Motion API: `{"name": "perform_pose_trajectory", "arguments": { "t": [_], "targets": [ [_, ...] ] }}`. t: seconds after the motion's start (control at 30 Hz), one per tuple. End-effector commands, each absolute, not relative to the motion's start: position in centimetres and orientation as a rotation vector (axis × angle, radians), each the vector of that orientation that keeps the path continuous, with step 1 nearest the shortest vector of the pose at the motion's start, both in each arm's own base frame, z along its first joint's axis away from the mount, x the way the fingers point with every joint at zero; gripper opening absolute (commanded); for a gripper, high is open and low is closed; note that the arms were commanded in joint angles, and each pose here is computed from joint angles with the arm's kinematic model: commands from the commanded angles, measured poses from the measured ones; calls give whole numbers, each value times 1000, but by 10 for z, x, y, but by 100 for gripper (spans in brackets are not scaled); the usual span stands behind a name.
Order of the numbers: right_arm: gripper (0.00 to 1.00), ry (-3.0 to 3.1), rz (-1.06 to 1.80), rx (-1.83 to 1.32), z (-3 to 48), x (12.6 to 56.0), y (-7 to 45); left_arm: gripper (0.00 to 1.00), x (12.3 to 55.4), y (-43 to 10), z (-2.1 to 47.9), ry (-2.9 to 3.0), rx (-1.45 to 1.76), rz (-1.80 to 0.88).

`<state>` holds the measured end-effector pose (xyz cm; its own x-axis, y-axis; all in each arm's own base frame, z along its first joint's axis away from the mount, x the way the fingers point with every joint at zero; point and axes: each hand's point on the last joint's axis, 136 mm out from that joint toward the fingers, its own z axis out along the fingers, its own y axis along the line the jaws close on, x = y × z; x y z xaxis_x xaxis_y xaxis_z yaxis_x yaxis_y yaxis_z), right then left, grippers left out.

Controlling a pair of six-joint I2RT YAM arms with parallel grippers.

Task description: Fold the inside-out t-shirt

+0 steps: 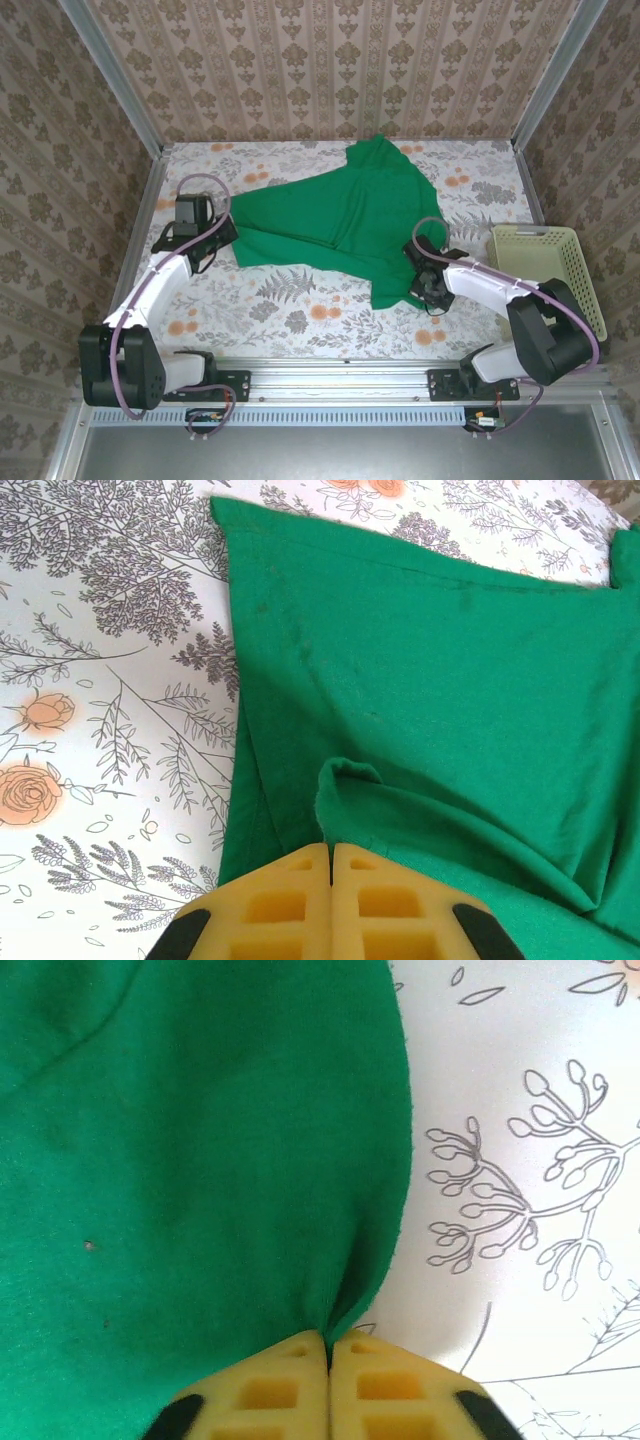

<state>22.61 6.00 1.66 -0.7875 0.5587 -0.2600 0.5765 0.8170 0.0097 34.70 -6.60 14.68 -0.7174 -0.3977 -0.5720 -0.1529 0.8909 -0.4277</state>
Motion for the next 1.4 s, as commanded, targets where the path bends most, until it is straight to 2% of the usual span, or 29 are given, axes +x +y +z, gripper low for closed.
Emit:
{"name": "perform_pose_trajectory", "arguments": {
  "t": [0.0,0.13,0.3,0.47,0.67,0.8,1.0,1.2,1.37],
  "targets": [
    [0,2673,-71,817,51,241,61,0,344,-62,168,2314,-410,-495],
    [0,2526,-89,733,126,247,36,0,335,-61,204,2214,-384,-517],
    [0,2320,22,603,237,253,19,0,315,-62,263,2058,-325,-568],
    [0,2119,145,477,357,250,20,0,281,-58,348,1839,-248,-582],
    [0,1840,241,390,472,233,16,0,237,-48,430,1657,-186,-545],
    [0,1777,165,343,510,245,12,0,247,-52,444,1683,-164,-544],
    [0,1747,60,263,535,296,18,0,314,-65,420,1881,-173,-553],
    [0,1819,89,227,515,385,21,0,392,-69,391,2016,-231,-551],
    [0,1818,216,221,508,458,17,0,448,-64,403,1971,-242,-580]
  ]
}}
